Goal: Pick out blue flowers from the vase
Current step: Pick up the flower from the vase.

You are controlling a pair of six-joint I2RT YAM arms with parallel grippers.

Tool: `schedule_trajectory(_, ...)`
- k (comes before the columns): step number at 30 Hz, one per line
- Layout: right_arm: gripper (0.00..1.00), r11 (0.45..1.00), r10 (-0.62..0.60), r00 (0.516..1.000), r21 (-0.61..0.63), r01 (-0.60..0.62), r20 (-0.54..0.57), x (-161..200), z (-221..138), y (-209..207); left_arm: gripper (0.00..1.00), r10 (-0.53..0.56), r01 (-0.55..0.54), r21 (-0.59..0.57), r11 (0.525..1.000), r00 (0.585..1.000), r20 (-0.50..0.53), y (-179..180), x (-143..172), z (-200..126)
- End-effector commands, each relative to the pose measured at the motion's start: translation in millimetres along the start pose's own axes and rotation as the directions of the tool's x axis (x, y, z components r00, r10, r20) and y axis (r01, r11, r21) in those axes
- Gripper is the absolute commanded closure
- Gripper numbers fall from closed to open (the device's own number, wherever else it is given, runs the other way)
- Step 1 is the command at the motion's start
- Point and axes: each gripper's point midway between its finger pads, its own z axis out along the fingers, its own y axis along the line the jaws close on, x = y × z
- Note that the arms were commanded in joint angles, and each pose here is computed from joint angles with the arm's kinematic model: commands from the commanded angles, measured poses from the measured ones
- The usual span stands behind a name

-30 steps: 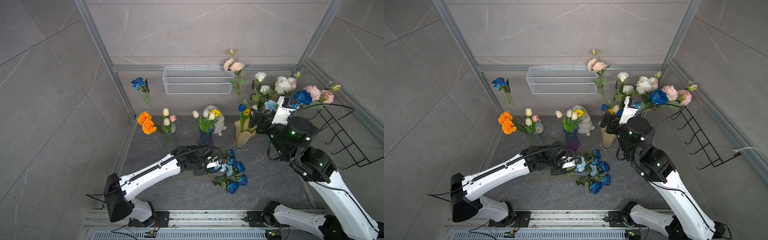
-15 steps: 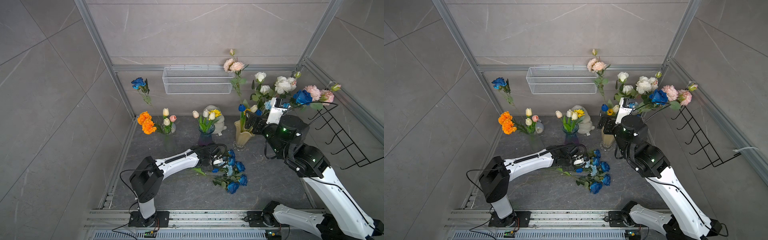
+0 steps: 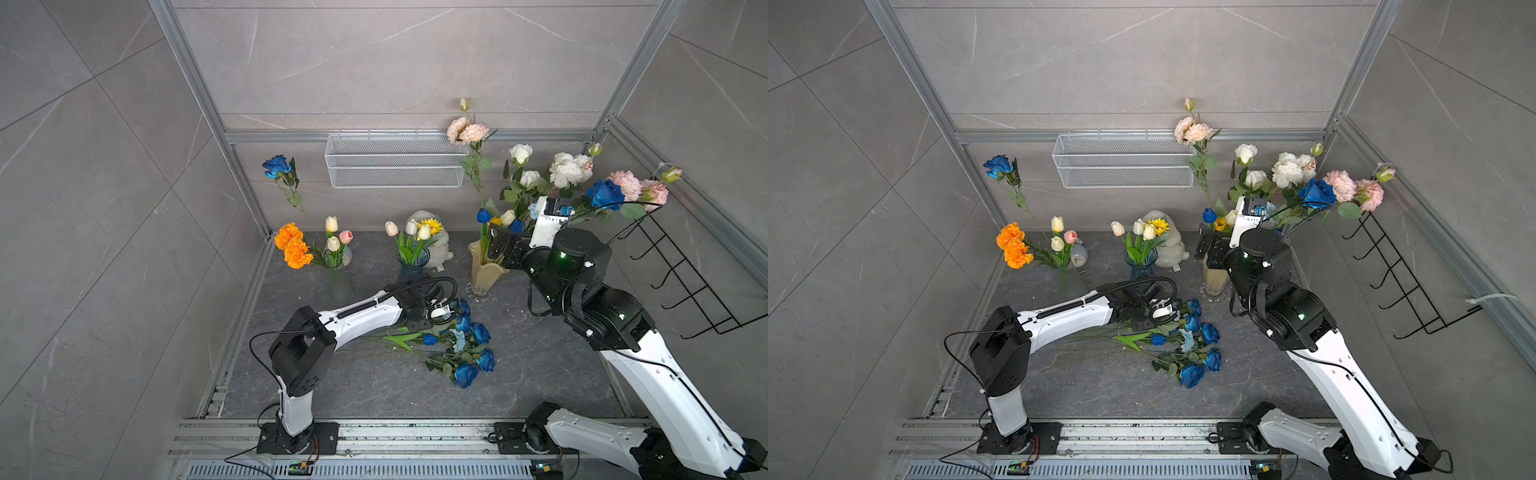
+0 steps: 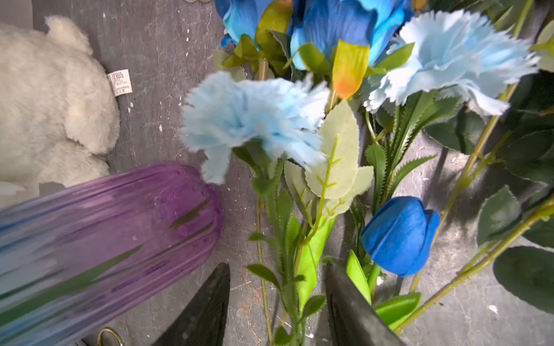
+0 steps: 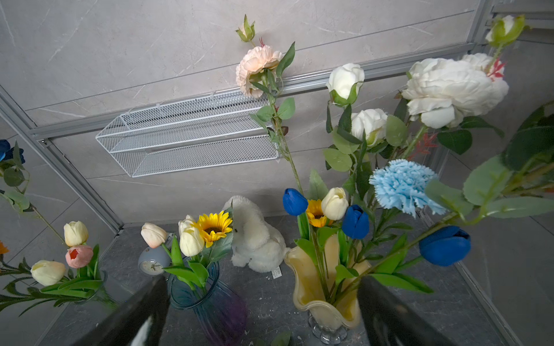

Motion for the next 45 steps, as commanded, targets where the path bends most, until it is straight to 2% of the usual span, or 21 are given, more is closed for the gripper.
schedule_trajectory(1, 0.00, 0.999, 0.009, 1.000, -0.051, -0.010, -0.021, 0.9, 10.5, 13.2, 0.43, -0.036, 0.043, -0.076, 0.996, 0.995, 0.093, 21.4, -11.7, -45.4)
schedule_trajectory(5, 0.00, 0.985, -0.007, 0.998, -0.174, -0.003, -0.062, 4.1, 29.9, 45.8, 0.40, -0.122, 0.141, -0.096, 0.985, 0.976, 0.179, 40.8, -15.0, -96.8)
schedule_trajectory(9, 0.00, 0.962, -0.076, 0.978, -0.271, 0.021, -0.194, 23.5, 66.3, 85.1, 0.34, -0.282, 0.328, -0.068, 0.942, 0.886, 0.368, 70.4, -18.9, -167.3)
schedule_trajectory(11, 0.00, 0.947, -0.090, 0.975, -0.321, 0.020, -0.205, 27.0, 79.0, 108.8, 0.29, -0.330, 0.408, -0.098, 0.908, 0.838, 0.434, 91.2, -10.1, -200.7)
schedule_trajectory(12, 0.00, 0.939, -0.090, 0.977, -0.343, 0.018, -0.194, 26.2, 82.9, 119.7, 0.28, -0.363, 0.449, -0.086, 0.889, 0.808, 0.464, 100.2, -5.4, -215.4)
schedule_trajectory(14, 0.00, 0.920, -0.092, 0.978, -0.391, 0.010, -0.190, 27.0, 91.0, 146.1, 0.26, -0.465, 0.570, -0.038, 0.821, 0.704, 0.537, 128.9, 15.9, -249.7)
schedule_trajectory(16, 0.00, 0.890, -0.113, 0.969, -0.456, 0.000, -0.222, 38.2, 96.5, 179.8, 0.26, -0.519, 0.648, -0.016, 0.762, 0.625, 0.584, 153.8, 37.5, -274.9)
schedule_trajectory(19, 0.00, 0.844, -0.160, 0.953, -0.537, -0.004, -0.259, 63.7, 100.7, 233.0, 0.25, -0.558, 0.707, -0.016, 0.707, 0.571, 0.603, 181.2, 60.1, -301.5)
schedule_trajectory(22, 0.00, 0.798, -0.154, 0.939, -0.599, -0.065, -0.307, 88.3, 105.0, 274.0, 0.24, -0.614, 0.770, 0.040, 0.636, 0.475, 0.630, 209.9, 79.8, -323.9)
schedule_trajectory(26, 0.00, 0.783, -0.132, 0.910, -0.604, -0.148, -0.393, 124.6, 123.0, 303.0, 0.23, -0.664, 0.846, 0.082, 0.527, 0.349, 0.661, 243.6, 116.5, -342.1)
schedule_trajectory(29, 0.00, 0.798, -0.104, 0.900, -0.575, -0.178, -0.424, 140.3, 136.7, 307.1, 0.22, -0.671, 0.880, 0.089, 0.467, 0.287, 0.684, 262.7, 140.1, -355.3)
schedule_trajectory(34, 0.00, 0.828, -0.127, 0.867, -0.533, -0.176, -0.482, 173.3, 153.5, 308.3, 0.22, -0.721, 0.919, 0.091, 0.383, 0.236, 0.652, 284.7, 175.1, -351.7)
schedule_trajectory(45, 0.00, 0.824, -0.099, 0.826, -0.511, -0.245, -0.556, 221.3, 179.3, 323.0, 0.23, -0.753, 0.941, 0.048, 0.336, 0.238, 0.614, 305.9, 203.4, -314.8)
